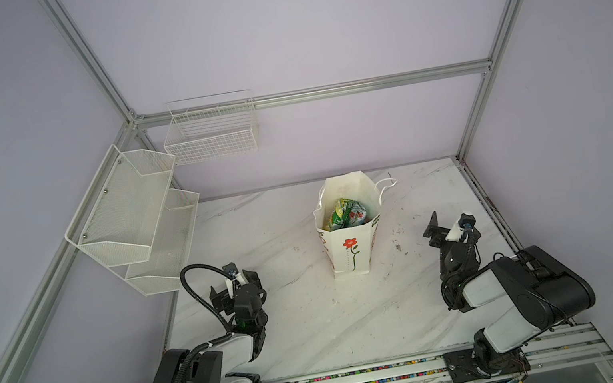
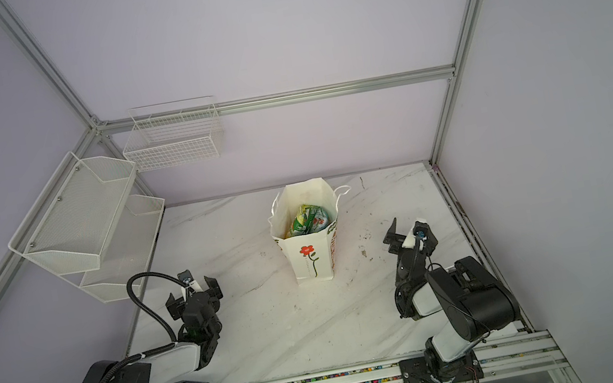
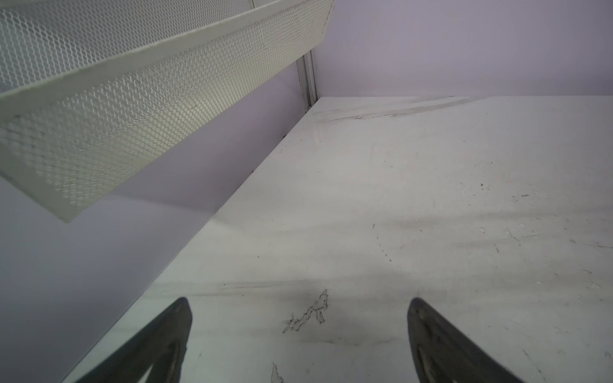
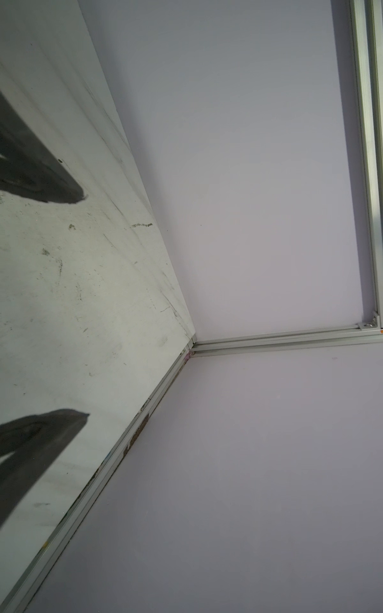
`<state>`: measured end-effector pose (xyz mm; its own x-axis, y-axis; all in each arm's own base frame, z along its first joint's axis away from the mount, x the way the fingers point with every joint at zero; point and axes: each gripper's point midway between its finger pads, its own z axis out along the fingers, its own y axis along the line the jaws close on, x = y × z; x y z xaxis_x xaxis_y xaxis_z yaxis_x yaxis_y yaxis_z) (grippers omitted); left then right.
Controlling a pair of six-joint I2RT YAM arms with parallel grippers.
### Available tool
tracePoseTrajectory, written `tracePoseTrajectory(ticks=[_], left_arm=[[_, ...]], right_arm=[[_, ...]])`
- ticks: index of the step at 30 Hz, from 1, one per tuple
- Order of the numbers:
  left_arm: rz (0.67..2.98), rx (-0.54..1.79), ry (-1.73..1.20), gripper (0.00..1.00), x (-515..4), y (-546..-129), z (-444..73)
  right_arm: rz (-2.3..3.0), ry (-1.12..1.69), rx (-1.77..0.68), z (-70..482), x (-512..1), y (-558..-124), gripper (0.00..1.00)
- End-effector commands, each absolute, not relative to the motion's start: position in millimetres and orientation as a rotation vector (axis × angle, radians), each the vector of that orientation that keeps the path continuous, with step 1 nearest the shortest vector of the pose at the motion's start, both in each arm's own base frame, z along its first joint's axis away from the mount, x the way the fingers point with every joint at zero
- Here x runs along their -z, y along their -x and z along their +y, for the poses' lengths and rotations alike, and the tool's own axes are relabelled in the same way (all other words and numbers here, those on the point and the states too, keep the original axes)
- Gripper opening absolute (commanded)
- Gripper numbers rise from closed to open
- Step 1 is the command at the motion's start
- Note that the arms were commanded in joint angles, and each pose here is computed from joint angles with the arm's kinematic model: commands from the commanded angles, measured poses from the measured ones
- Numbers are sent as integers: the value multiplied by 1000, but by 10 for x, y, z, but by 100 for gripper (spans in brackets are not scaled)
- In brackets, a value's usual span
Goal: Place the snacks into the paper bag
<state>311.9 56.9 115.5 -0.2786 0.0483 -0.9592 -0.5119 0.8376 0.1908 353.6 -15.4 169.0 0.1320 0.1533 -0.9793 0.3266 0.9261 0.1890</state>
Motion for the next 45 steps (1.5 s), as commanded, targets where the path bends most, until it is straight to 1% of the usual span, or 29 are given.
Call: tracePoseTrajectory(ticks=[1, 3, 7, 9, 13, 17, 30, 32, 34, 35, 39, 44, 45], left_arm=[[1648, -525, 411, 100, -1602, -3345, 562], [1649, -524, 412, 99, -1598, -3361, 560], [1649, -525, 405, 99, -1601, -3385, 553], [1651, -524, 408, 99, -1593, -3378, 562], [1643, -510, 419, 100, -1600, -3354, 582], [1618, -497, 421, 100, -1616, -3379, 597], [1639, -457, 386, 100, -1587, -3538, 577], [1629, -416, 401, 100, -1525, -3537, 606], [1555, -427, 365, 100, -1513, -3528, 632], [1553, -425, 351, 100, -1526, -3518, 588], [1620, -406, 344, 100, -1448, -3550, 551], [1651, -363, 180, 100, -1377, -3689, 333], [1640, -361, 184, 100, -1381, -3687, 334]], right_arm=[[1370, -408, 124, -175, -1874, -3552, 97], [1366, -409, 126, -183, -1872, -3548, 97], [1332, -462, 143, -290, -1684, -3484, 97], [1348, -397, 140, -200, -1712, -3568, 97], [1350, -368, 123, -153, -1701, -3578, 97], [1395, -243, 123, 21, -1594, -3739, 97], [1396, -217, 119, 59, -1599, -3758, 97], [1396, -210, 120, 66, -1601, -3760, 97], [1395, -202, 117, 80, -1607, -3766, 97], [1395, -198, 117, 83, -1605, -3767, 97], [1394, -197, 117, 86, -1606, -3778, 97], [1399, -198, 118, 89, -1601, -3799, 97], [1404, -198, 120, 90, -1595, -3814, 97]])
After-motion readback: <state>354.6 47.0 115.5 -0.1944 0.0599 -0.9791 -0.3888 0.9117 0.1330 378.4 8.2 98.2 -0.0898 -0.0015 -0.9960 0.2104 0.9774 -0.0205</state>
